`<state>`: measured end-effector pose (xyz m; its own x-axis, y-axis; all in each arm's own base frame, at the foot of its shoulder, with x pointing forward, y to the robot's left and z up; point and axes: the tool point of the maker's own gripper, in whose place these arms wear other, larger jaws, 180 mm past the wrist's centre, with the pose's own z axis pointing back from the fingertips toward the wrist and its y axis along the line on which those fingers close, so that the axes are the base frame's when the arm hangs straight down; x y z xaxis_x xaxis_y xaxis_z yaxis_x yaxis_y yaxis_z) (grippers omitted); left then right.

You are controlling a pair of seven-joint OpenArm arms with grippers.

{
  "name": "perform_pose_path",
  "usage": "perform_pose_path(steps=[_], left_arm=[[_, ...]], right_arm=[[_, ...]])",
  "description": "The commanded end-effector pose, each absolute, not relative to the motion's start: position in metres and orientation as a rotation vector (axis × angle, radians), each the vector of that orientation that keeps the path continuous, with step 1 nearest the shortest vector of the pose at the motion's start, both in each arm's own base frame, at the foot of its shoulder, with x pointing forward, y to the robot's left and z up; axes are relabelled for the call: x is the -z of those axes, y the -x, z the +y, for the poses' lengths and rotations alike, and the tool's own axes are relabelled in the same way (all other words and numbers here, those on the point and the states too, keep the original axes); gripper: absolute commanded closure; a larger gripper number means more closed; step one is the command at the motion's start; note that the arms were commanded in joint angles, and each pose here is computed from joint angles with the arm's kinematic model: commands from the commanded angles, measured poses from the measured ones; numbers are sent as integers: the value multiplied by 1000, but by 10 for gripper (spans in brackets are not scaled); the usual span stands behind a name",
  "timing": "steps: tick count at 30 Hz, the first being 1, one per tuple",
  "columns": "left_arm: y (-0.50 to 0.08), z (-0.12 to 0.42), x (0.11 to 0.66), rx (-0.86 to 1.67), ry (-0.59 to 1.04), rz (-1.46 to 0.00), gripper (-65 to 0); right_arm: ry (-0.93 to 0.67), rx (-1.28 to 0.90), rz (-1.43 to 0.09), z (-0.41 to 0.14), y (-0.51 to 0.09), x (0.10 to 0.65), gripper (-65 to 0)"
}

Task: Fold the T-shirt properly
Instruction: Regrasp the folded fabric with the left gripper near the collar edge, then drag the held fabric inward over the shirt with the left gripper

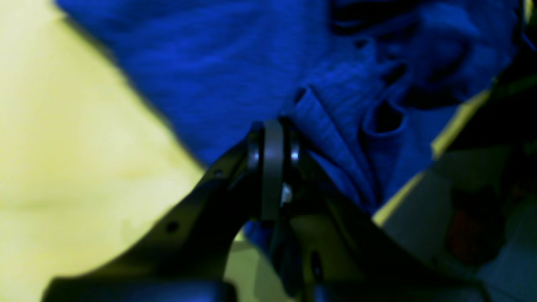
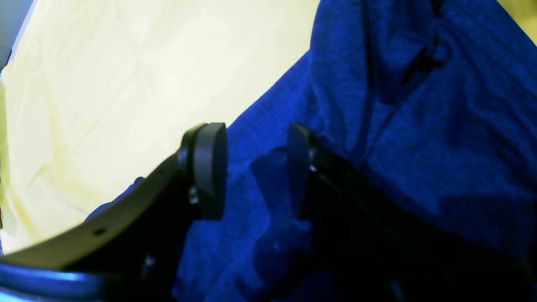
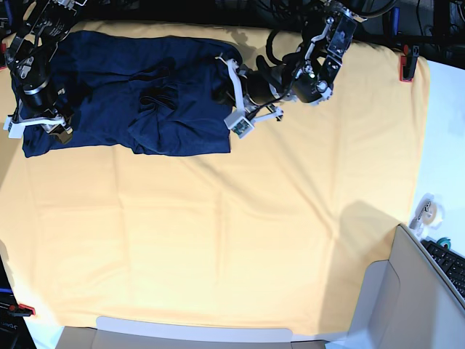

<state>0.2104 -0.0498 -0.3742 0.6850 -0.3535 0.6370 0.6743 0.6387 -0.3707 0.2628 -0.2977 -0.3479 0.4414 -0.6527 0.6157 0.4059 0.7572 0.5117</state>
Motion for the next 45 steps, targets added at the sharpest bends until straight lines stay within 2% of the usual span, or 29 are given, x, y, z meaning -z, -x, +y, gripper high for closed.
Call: perform_pose_path(steps=[1,12,19,25,34,37,45], left_arm=[[-213,-59,361,637,668,-595,0],[-185,-91,332,744,757,-634,0],[-157,-111,334,833,801,-584,0],[-160,-103,324,860,785,-624,0],[-197,-86,318,802,722,-691,0],[-195,-87,320,812,723,-684,0],[-167,-87,352,878,714,-558,0]], right_arm=[[-306,653,-947,-302,-269,335,-240],[-303,654,-949,-304,-269,334,-240],[-301,652,-950,-305,-269,333,-240],[-299,651,-950,-305,-269,333,-240],[-301,652,-950,-305,-269,333,-240],[-299,651,-950,-305,-269,333,-240],[-294,647,-954,-307,-269,331,-240]])
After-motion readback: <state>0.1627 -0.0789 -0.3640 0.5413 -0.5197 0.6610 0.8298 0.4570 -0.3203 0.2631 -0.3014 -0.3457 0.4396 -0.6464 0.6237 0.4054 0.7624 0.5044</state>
